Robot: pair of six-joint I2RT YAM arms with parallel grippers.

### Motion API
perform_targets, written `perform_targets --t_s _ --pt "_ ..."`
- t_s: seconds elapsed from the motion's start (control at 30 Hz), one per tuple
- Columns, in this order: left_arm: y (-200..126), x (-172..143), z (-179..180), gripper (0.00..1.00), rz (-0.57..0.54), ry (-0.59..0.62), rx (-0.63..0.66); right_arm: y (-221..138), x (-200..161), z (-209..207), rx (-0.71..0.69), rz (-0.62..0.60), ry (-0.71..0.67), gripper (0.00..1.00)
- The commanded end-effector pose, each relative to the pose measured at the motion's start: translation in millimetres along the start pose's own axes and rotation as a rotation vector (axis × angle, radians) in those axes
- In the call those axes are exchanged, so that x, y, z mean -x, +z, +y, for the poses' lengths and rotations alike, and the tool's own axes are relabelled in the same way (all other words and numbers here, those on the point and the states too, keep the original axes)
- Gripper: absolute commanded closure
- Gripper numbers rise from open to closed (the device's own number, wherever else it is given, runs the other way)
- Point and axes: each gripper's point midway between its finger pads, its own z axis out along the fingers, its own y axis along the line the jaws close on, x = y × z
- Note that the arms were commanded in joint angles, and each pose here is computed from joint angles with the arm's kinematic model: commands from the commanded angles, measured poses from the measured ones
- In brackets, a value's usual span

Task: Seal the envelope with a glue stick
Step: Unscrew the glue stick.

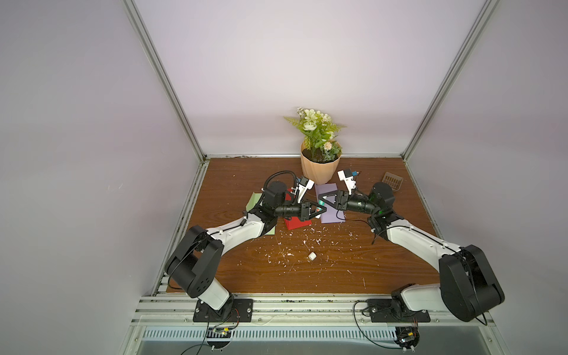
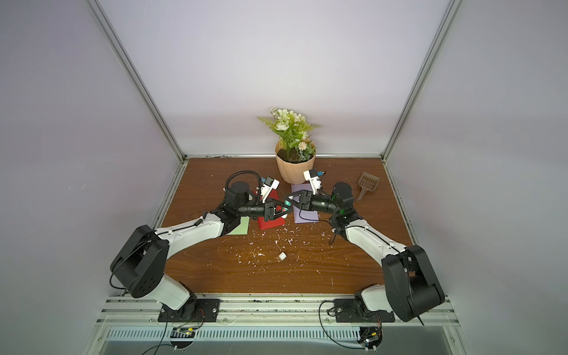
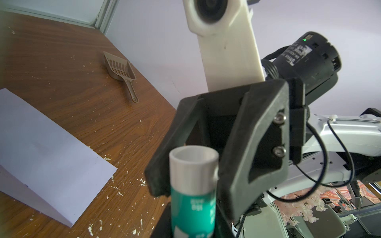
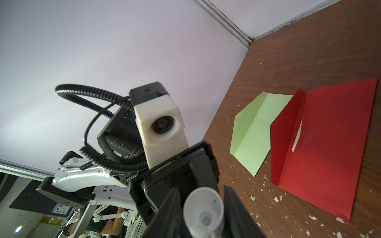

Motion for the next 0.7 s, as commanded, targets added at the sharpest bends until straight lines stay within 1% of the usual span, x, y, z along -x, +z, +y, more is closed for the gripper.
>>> perform_targets --t_s 0.0,0.1,0.2,0.27,0.4,0.57,0.67 --pt "-0.7 2.9 -13.9 1.0 -0.004 0.025 -0.05 2.0 15.8 18.3 0.022 -0.031 -0.106 0.63" --pt "-0.2 3.0 -12.2 1.0 -0.006 0.024 -0.044 1.6 14.3 18.4 0.027 -0.026 -0.103 0.66" --pt "0.5 4.6 -11.8 1.0 -0.011 0.024 -0.045 1.2 12.5 18.6 0.028 -0.02 -0.1 0.67" --pt "1.1 5.4 -10.7 1.0 -0.014 0.023 -0.042 0.9 11.5 17.8 0.026 -0.017 -0.098 0.64" --pt "1.8 7.1 -8.3 1.0 -0.019 0.017 -0.036 0.7 9.0 18.1 0.029 -0.007 -0.097 0.54" --pt "1.9 8.9 -8.6 1.0 -0.024 0.019 -0.035 0.3 6.8 17.0 0.024 -0.001 -0.1 0.48" --pt "2.0 8.9 -8.4 1.0 -0.024 0.018 -0.035 -0.2 6.9 16.6 0.019 -0.003 -0.105 0.49"
